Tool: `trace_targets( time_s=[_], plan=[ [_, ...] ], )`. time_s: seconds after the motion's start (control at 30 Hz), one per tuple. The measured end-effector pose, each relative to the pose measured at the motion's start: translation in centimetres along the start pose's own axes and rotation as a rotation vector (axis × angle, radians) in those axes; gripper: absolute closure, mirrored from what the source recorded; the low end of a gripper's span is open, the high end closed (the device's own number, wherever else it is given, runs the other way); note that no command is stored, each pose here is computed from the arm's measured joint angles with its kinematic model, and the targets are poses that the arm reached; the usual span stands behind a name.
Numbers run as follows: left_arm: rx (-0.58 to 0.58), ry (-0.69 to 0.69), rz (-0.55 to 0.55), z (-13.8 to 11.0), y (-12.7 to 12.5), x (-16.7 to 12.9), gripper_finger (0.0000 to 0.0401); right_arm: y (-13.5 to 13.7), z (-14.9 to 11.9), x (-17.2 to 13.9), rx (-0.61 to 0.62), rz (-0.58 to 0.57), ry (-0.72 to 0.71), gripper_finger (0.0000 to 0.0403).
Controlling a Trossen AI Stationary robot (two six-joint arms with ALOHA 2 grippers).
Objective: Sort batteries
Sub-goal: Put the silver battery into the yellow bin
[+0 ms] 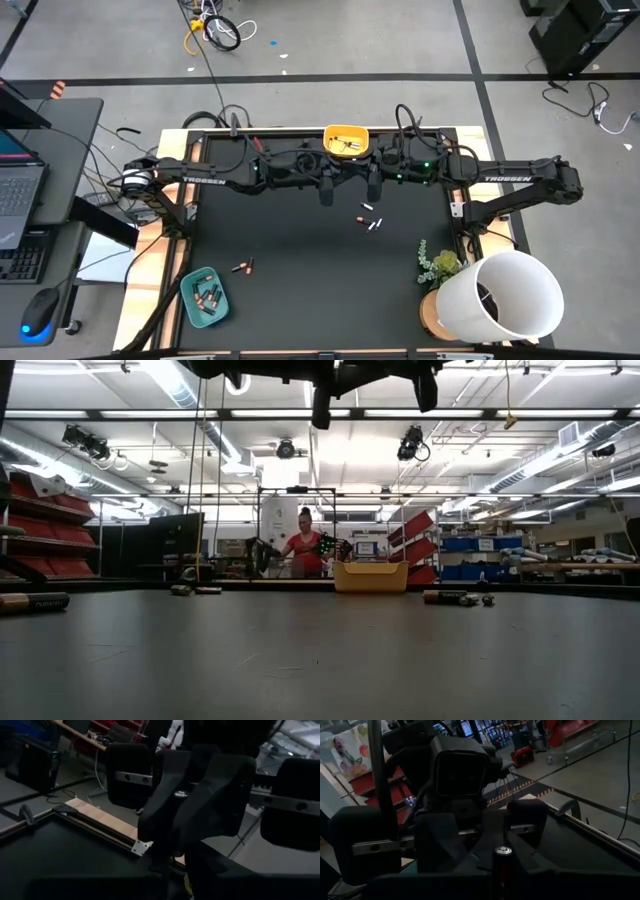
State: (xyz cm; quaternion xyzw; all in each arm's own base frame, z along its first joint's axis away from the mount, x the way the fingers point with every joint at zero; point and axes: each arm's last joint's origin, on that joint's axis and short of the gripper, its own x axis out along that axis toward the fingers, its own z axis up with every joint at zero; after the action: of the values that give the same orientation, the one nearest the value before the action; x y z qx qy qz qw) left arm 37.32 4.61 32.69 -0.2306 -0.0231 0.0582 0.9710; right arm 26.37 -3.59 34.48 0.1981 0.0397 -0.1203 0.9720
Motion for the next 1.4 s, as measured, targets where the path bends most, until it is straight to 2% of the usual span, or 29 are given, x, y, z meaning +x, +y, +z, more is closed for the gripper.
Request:
trace_targets(
  time_s=[0.13, 0.33, 0.5, 0.63, 0.73, 0.87, 1.03, 1.13, 1.27, 1.4],
  plan=[
    [-0.053, 0.007, 0.044, -0.2, 0.2, 0.0, 0.0295, -0.1, -0.1, 0.0, -0.001, -0.008, 0.005, 0.0384],
    [-0.092, 0.089, 0.111, -1.0, 0.7, -0.1, 0.0248, -0.4, -0.5, 0.1, 0.017, -0.051, 0.042, 0.0384],
    [-0.134, 0.173, 0.147, -1.6, 1.0, -0.4, 0.0238, -0.9, -0.3, 0.1, 0.032, -0.066, 0.034, 0.0384],
    [-0.165, 0.289, 0.216, -1.7, 1.0, -1.9, 0.0241, -1.4, -0.1, 0.1, 0.04, -0.081, 0.028, 0.0384],
    [-0.131, 0.353, 0.3, -1.1, 0.8, -3.7, 0.0246, -1.8, -0.1, 0.1, 0.053, -0.1, 0.036, 0.0384],
    [-0.032, 0.347, 0.39, 0.8, 0.3, -6.4, 0.0256, -2.6, -0.5, 0.8, 0.057, -0.12, 0.073, 0.0384],
    [0.088, 0.311, 0.428, 2.8, -0.1, -8.7, 0.0269, -4.7, -1.8, 3.1, 0.096, -0.152, 0.144, 0.0384],
    [0.141, 0.348, 0.461, 3.3, 0.4, -9.9, 0.0276, -6.8, -2.7, 4.6, 0.18, -0.22, 0.159, 0.0384],
    [0.221, 0.349, 0.451, 3.5, 1.4, -10.5, 0.0288, -9.8, -3.7, 6.0, 0.286, -0.31, 0.176, 0.0384],
    [0.211, 0.34, 0.351, 3.1, 3.0, -10.5, 0.0306, -11.8, -3.6, 7.2, 0.334, -0.347, 0.197, 0.0384]
  ],
)
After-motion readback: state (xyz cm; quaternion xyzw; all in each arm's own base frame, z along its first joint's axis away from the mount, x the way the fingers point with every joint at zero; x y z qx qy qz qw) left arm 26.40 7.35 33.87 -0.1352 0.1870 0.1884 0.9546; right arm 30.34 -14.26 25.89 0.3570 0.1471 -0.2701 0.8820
